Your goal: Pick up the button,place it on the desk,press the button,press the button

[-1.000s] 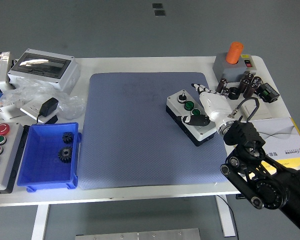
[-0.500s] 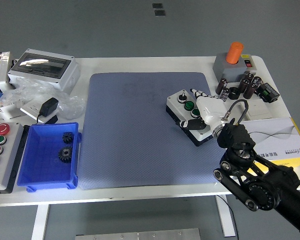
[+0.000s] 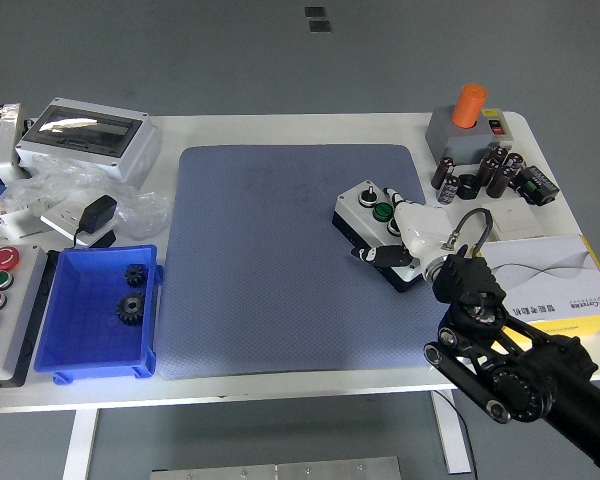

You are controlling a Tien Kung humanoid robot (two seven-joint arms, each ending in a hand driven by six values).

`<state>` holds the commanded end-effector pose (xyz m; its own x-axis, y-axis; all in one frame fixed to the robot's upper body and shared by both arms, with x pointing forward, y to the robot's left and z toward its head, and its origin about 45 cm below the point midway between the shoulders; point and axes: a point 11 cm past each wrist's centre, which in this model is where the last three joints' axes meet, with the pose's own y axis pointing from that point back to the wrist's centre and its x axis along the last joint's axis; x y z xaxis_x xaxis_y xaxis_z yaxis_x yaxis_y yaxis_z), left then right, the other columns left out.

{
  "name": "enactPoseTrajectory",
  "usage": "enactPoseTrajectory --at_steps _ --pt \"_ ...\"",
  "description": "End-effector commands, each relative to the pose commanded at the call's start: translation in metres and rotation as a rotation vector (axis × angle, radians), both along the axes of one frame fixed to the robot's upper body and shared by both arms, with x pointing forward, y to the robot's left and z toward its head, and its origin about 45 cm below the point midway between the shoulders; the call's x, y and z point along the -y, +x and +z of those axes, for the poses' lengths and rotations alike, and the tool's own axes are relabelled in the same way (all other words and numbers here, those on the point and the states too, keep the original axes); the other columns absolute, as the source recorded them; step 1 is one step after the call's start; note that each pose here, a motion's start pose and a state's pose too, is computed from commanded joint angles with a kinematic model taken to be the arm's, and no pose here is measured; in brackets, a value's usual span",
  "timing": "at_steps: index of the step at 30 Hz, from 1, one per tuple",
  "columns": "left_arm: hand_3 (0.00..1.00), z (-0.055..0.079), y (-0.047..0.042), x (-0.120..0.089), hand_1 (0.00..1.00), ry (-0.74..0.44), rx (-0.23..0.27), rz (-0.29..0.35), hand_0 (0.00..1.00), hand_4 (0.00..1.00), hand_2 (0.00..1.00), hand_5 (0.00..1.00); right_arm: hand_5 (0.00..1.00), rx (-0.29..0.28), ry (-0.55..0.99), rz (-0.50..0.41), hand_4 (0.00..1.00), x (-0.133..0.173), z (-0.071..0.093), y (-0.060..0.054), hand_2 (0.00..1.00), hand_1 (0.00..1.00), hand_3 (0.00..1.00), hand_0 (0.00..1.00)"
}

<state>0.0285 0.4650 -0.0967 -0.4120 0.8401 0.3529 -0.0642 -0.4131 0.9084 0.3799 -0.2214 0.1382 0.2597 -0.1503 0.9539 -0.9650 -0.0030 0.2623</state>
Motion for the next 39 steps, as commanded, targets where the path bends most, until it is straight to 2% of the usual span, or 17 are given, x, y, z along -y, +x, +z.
enactPoseTrajectory --at_steps 3,4,9,10,15,16,21,22,27,28,33,34,35,39 --pt "0.706 0.0 0.0006 0.0 0.633 0.0 0.001 -0.003 0.63 0.656 0.575 0.157 0.317 0.011 -0.012 0.002 0.923 0.001 0.0 0.001 0.665 0.456 0.902 0.17" --pt "0.706 0.0 0.0007 0.0 0.633 0.001 0.002 -0.004 0.628 0.657 0.575 0.157 0.176 0.017 -0.015 0.005 0.688 0.001 0.001 0.001 0.519 0.362 0.767 0.091" --pt "0.706 0.0 0.0007 0.0 0.633 0.001 0.001 -0.007 0.628 0.657 0.575 0.157 0.176 0.055 -0.023 0.035 0.688 -0.002 0.007 0.002 0.519 0.362 0.767 0.091" --pt "0.708 0.0 0.0006 0.0 0.633 0.001 0.001 -0.008 0.628 0.658 0.575 0.157 0.004 0.06 -0.022 0.044 0.548 -0.003 0.008 0.002 0.441 0.335 0.585 0.07" --pt "0.708 0.0 0.0005 0.001 0.633 0.001 0.0 -0.011 0.628 0.658 0.575 0.157 0.004 0.107 0.0 0.121 0.548 -0.009 0.014 0.003 0.441 0.335 0.585 0.07" --pt "0.71 0.0 0.0005 0.001 0.633 0.001 0.0 -0.011 0.628 0.66 0.575 0.153 0.002 0.119 0.006 0.137 0.552 -0.01 0.015 0.003 0.403 0.326 0.502 0.067" --pt "0.71 -0.001 0.0 0.002 0.633 0.0 -0.002 -0.012 0.628 0.66 0.575 0.153 0.002 0.185 0.039 0.238 0.552 -0.012 0.025 0.004 0.403 0.326 0.502 0.067" --pt "0.711 -0.001 -0.0001 0.002 0.633 0.0 -0.002 -0.012 0.628 0.661 0.575 0.154 0.002 0.198 0.048 0.267 0.49 -0.013 0.028 0.004 0.396 0.329 0.536 0.069" --pt "0.711 -0.001 0.0 0.002 0.633 0.0 -0.004 -0.013 0.628 0.661 0.575 0.154 0.002 0.245 0.07 0.431 0.49 -0.024 0.041 0.002 0.396 0.329 0.536 0.069" --pt "0.713 -0.001 0.0002 0.003 0.633 0.0 -0.004 -0.013 0.628 0.662 0.575 0.154 0.002 0.248 0.06 0.468 0.421 -0.026 0.042 0.001 0.389 0.33 0.531 0.072" --pt "0.713 -0.001 -0.0002 0.003 0.633 -0.001 -0.006 -0.014 0.628 0.662 0.575 0.154 0.002 0.241 -0.002 0.662 0.421 -0.041 0.04 -0.007 0.389 0.33 0.531 0.072" --pt "0.715 -0.001 -0.0005 0.003 0.633 -0.002 -0.008 -0.015 0.628 0.663 0.576 0.155 0.002 0.238 -0.013 0.699 0.365 -0.044 0.037 -0.01 0.391 0.348 0.54 0.142" --pt "0.715 -0.001 -0.0009 0.003 0.633 -0.002 -0.009 -0.015 0.628 0.663 0.576 0.155 0.002 0.233 -0.026 0.733 0.365 -0.048 0.034 -0.013 0.391 0.348 0.54 0.142" --pt "0.715 -0.002 -0.0021 0.004 0.633 -0.003 -0.014 -0.015 0.628 0.663 0.576 0.155 0.002 0.222 -0.059 0.786 0.365 -0.056 0.024 -0.017 0.391 0.348 0.54 0.142"
